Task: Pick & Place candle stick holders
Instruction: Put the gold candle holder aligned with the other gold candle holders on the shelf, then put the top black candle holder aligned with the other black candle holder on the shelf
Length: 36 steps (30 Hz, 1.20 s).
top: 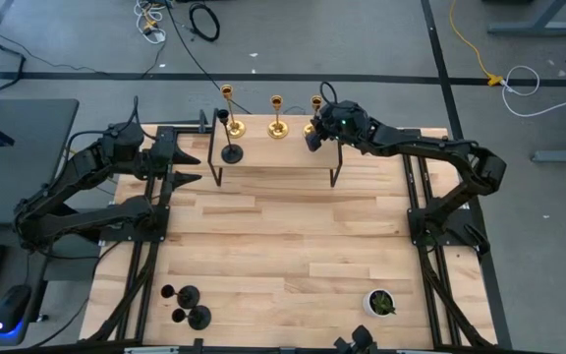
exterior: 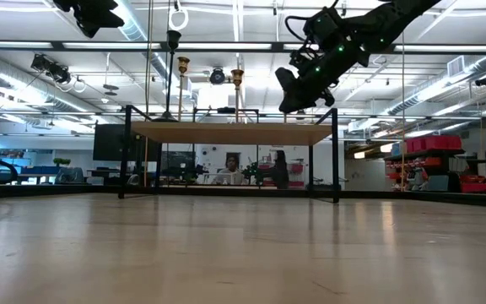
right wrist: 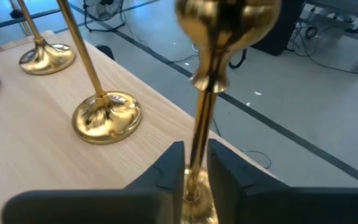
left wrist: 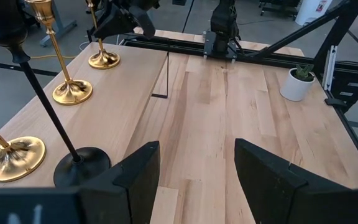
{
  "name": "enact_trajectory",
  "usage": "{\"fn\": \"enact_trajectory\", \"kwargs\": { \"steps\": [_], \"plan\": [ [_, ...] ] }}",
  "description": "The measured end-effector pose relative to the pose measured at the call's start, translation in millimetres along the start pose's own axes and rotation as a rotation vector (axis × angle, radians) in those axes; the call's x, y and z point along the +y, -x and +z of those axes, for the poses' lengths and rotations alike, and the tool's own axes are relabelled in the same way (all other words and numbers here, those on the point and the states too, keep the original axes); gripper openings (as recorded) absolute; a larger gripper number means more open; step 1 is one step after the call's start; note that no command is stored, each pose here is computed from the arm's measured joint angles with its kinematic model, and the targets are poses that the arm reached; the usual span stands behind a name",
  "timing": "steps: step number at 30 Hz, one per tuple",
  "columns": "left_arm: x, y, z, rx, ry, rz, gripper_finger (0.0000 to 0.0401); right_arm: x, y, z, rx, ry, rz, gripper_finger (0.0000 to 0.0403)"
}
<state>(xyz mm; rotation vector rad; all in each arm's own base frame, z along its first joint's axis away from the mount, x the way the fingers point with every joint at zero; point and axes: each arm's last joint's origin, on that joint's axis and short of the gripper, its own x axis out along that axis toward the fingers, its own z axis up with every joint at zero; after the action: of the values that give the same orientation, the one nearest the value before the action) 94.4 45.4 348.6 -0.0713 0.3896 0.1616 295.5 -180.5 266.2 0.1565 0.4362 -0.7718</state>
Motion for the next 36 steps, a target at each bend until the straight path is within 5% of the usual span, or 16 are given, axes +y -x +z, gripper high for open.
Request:
{"fn": "enact_trajectory", "kwargs": {
  "steps": [17, 36],
  "plan": [
    [0, 0, 0, 0.001, 0.000, 0.000, 0.0208, -1, 3, 2, -0.013, 0.031, -0.013, 0.0186],
    [0, 0, -2, 0.023, 0.009, -0.003, 0.0208, -10, 58, 20, -0.005, 0.080, -0.008, 0.0194]
  ]
}}
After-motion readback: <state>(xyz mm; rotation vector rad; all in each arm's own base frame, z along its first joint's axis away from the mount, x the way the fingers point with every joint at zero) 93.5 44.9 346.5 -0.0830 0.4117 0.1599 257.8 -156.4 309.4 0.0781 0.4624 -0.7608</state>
